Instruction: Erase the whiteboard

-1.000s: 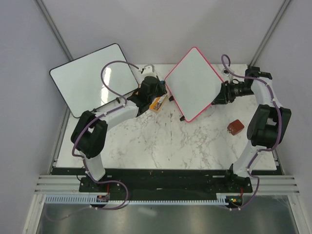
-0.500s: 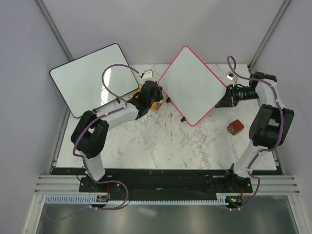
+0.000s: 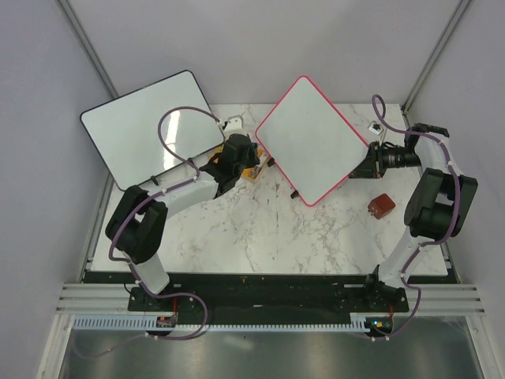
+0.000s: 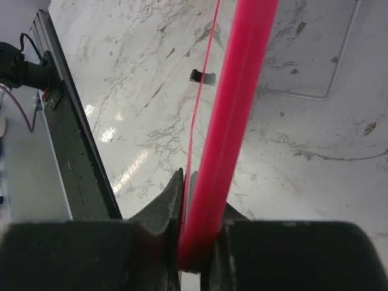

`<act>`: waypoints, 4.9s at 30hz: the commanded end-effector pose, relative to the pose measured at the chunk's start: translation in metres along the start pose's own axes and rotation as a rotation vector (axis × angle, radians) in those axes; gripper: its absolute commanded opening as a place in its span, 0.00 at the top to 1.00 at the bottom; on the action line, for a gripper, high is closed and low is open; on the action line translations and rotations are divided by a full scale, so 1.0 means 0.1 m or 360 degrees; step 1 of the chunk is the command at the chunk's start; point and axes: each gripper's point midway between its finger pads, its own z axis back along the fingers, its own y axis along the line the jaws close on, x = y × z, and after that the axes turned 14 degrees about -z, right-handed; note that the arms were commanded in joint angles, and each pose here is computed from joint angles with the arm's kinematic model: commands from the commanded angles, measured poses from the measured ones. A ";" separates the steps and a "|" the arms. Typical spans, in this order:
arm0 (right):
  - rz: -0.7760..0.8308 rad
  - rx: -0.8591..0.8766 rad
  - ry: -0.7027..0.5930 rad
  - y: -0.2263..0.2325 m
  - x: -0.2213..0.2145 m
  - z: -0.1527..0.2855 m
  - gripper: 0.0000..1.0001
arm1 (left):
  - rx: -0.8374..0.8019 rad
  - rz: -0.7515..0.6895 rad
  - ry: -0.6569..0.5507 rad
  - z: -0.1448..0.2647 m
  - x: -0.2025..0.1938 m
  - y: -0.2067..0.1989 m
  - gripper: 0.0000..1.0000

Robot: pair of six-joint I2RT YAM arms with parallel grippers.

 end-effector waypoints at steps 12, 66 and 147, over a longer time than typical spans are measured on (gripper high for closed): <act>-0.0140 -0.0107 0.0243 0.26 -0.30 0.05 1.00 | 0.0032 -0.0019 -0.0085 0.19 0.14 0.09 0.98; -0.0047 -0.0506 0.0201 -0.02 -0.61 0.65 0.45 | 0.0325 -0.0210 0.0848 1.04 -1.36 0.81 0.33; -0.0098 -0.0752 -0.0824 -0.01 0.65 1.79 0.02 | -0.0626 -0.0259 0.0220 1.34 -0.01 -0.24 0.00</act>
